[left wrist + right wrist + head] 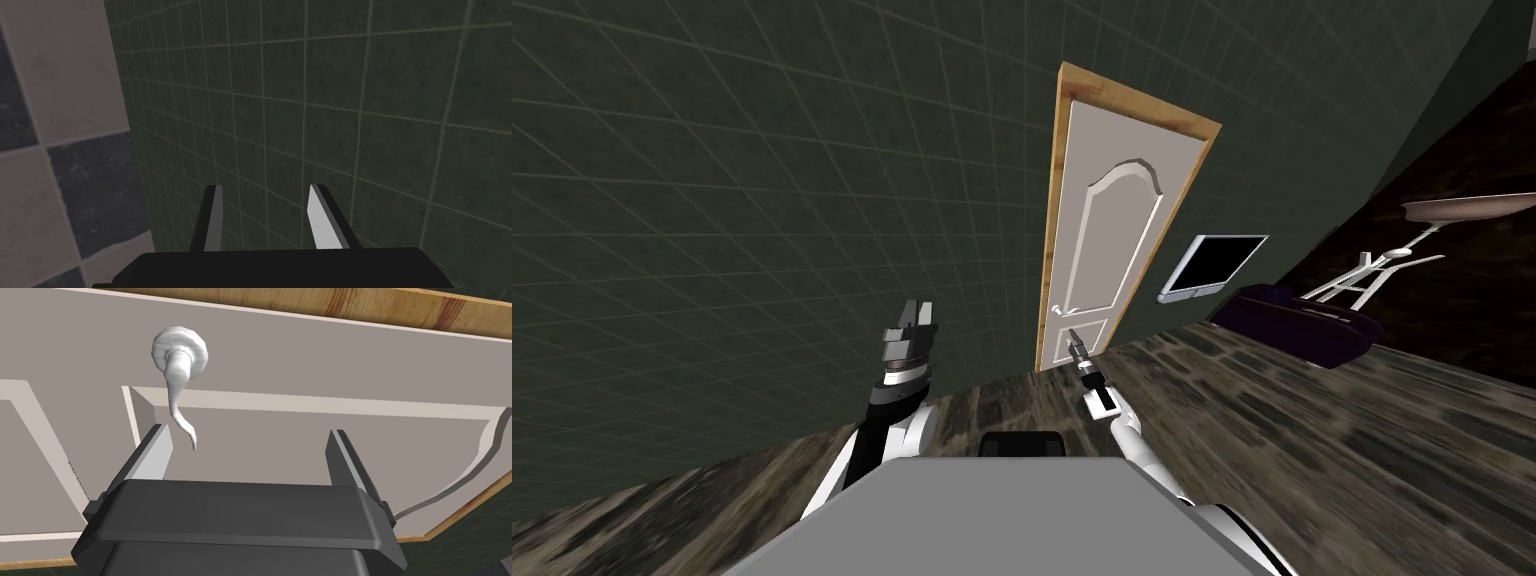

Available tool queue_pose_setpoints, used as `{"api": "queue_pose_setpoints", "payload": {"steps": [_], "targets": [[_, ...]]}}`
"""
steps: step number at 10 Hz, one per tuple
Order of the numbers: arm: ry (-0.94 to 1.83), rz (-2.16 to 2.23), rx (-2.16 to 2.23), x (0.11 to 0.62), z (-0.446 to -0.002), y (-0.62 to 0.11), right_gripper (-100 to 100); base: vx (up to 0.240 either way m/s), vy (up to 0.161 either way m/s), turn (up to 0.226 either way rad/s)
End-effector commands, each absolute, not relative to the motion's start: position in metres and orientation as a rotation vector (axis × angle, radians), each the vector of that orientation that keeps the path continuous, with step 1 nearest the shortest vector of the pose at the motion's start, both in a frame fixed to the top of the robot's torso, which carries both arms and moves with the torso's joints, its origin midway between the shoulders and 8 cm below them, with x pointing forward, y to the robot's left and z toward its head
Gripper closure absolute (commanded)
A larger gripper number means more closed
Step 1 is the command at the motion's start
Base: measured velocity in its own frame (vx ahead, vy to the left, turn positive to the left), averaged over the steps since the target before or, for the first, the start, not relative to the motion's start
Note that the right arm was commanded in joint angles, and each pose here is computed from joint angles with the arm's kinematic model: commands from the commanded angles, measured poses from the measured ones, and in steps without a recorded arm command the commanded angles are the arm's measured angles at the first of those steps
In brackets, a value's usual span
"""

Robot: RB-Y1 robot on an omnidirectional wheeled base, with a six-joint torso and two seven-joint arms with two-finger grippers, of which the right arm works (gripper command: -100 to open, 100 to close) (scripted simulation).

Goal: Pull the door open

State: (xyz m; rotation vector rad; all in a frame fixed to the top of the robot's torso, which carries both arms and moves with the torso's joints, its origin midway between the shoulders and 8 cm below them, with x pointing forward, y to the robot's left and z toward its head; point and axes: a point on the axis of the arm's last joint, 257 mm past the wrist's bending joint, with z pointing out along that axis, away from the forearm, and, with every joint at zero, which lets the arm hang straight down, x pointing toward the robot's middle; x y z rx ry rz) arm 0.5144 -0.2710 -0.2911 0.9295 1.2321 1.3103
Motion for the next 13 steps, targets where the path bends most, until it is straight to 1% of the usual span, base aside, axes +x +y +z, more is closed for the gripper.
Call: {"api": "queue_pose_setpoints", "payload": {"steps": [1,8,13], "targets": [[1.247,1.303,0.944,0.517,-0.299,-0.275,-100,0.054,-0.092,0.090],[1.297,1.271,0.999,0.521,-0.327,-0.287,-100,0.047,-0.095,0.073],[1.322,1.252,1.031,0.523,-0.341,-0.295,-100,0.046,-0.074,0.057]]}}
